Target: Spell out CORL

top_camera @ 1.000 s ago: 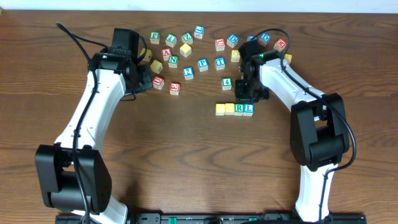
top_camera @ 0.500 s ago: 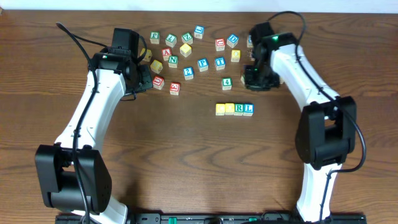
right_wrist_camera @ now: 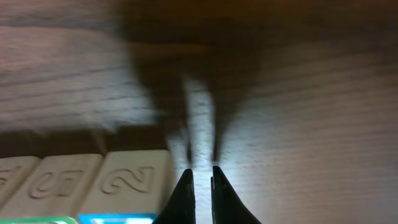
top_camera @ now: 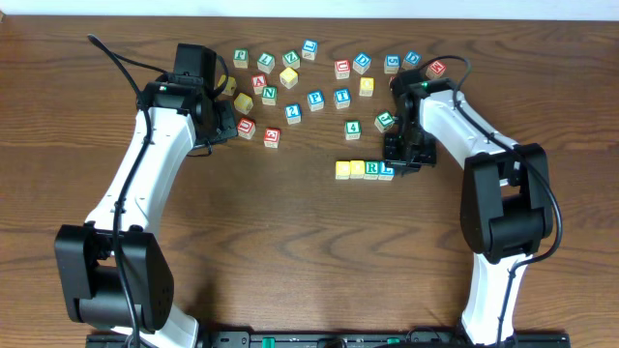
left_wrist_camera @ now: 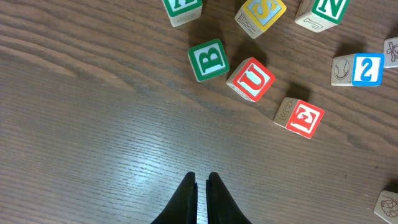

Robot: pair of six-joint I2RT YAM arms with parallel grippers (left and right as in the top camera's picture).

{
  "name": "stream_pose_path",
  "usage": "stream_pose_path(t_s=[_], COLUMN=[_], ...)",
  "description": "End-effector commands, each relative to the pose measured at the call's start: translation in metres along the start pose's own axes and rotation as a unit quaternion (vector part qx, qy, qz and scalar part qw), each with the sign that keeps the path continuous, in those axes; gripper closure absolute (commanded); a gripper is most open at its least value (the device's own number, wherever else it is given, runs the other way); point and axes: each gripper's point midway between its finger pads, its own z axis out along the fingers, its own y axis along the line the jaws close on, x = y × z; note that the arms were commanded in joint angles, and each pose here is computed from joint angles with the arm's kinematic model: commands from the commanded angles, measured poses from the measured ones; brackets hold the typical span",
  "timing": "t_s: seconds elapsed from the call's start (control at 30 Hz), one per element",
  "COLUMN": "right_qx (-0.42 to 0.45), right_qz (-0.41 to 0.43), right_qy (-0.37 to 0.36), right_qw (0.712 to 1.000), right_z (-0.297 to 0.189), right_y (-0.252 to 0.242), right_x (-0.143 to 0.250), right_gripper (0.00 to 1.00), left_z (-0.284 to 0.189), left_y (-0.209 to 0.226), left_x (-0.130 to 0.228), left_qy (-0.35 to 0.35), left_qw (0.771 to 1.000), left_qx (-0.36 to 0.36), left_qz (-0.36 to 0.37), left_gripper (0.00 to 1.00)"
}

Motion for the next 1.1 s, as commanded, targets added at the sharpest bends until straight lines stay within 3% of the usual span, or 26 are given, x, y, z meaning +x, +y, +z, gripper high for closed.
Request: stream_pose_path(t_s=[0.0, 0.83, 1.07], right_qx=[-0.016, -0.027, -0.022], right_qz=[-0.02, -0.082, -0.068], right_qy=[-0.014, -0.047, -0.067], right_qw=[1.0, 0.995, 0.995], right_z=[-0.004, -0.002, -0.036], right_y=[0.017, 0.061, 0.047], right_x=[0.0, 0.0, -0.014], right_gripper=[0.94, 0.92, 0.8], left_z=[-0.005, -0.005, -0.029], left_y=[0.0, 0.0, 0.008], left_x=[-0.002, -0.002, -0.013], left_qy=[-0.008, -0.008, -0.022], left_qw=[1.0, 1.0, 1.0], left_qx=[-0.002, -0.002, -0.002], left_qz=[-0.006, -0.006, 0.019], left_gripper=[0.92, 0.92, 0.92])
